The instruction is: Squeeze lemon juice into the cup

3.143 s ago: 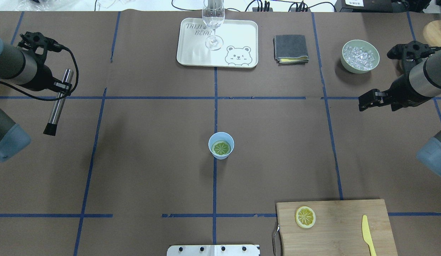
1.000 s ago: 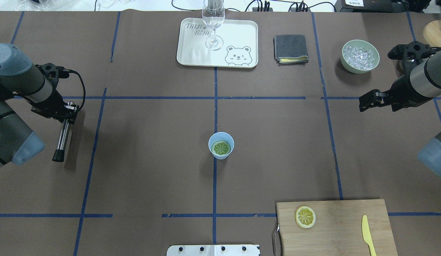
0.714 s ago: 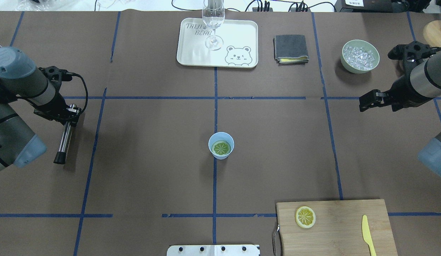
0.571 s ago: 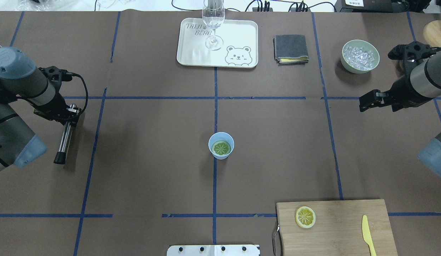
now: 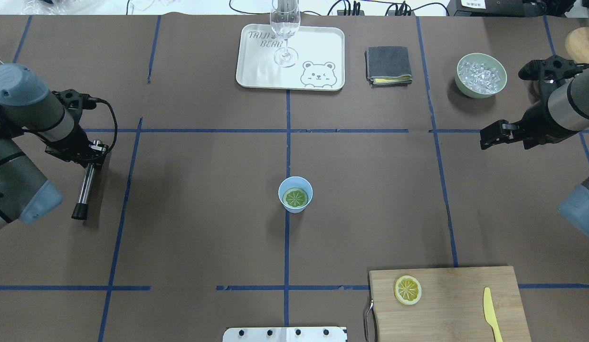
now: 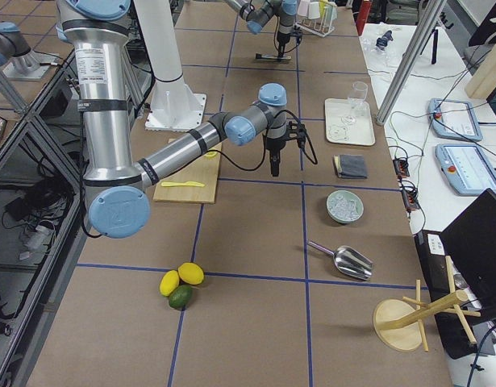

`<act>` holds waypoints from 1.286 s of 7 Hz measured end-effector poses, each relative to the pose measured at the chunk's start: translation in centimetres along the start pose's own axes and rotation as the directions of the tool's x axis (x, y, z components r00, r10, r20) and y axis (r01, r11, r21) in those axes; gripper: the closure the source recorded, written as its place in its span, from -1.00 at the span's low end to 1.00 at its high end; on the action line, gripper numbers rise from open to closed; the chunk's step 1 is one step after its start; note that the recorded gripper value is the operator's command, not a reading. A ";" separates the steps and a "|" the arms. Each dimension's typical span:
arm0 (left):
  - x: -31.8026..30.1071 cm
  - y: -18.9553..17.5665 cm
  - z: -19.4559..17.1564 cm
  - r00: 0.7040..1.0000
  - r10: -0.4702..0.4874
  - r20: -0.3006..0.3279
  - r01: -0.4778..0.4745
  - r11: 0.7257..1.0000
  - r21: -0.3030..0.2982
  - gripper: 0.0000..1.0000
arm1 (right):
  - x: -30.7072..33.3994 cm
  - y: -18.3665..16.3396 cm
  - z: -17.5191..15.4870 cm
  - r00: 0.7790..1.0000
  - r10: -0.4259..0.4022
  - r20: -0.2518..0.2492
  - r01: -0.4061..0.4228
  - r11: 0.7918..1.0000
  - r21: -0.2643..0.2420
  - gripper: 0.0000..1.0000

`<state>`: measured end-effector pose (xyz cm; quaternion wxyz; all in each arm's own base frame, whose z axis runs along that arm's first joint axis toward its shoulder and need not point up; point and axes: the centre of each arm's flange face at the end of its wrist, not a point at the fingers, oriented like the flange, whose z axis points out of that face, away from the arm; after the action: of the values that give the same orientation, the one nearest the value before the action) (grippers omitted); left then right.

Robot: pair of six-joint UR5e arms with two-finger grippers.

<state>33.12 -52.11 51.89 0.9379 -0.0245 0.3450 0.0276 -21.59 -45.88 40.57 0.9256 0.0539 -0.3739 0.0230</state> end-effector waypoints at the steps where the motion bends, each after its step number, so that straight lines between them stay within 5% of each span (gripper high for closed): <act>1: 0.0 0.0 0.1 1.000 0.000 0.001 0.000 1.000 -0.001 0.07 | 0.0 0.0 0.0 1.000 0.000 0.001 0.000 1.000 0.001 -1.00; 3: 0.0 -0.1 0.2 1.000 0.000 0.003 0.000 1.000 -0.002 -0.14 | 0.0 0.0 -0.1 1.000 0.000 0.001 0.000 1.000 0.002 -1.00; 4: 0.0 0.0 0.1 1.000 0.001 0.002 -0.001 1.000 -0.002 -0.99 | 0.0 0.0 -0.1 1.000 0.000 0.001 0.000 1.000 0.003 -1.00; 6: 0.8 0.4 -2.0 1.000 0.017 -0.021 -0.016 1.000 0.027 -1.00 | 0.4 -0.3 -0.5 1.000 0.006 0.006 -0.006 1.000 0.006 -1.00; 9: -4.0 -0.6 -12.5 0.993 0.088 -0.080 -0.072 0.980 0.183 -1.00 | 5.4 -1.6 -2.3 0.999 -0.042 0.022 0.043 0.999 -0.002 -1.00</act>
<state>22.07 -53.69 44.98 0.9184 0.0730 0.3874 0.0331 -15.92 -47.22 42.54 0.9219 0.0611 -0.3827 0.0023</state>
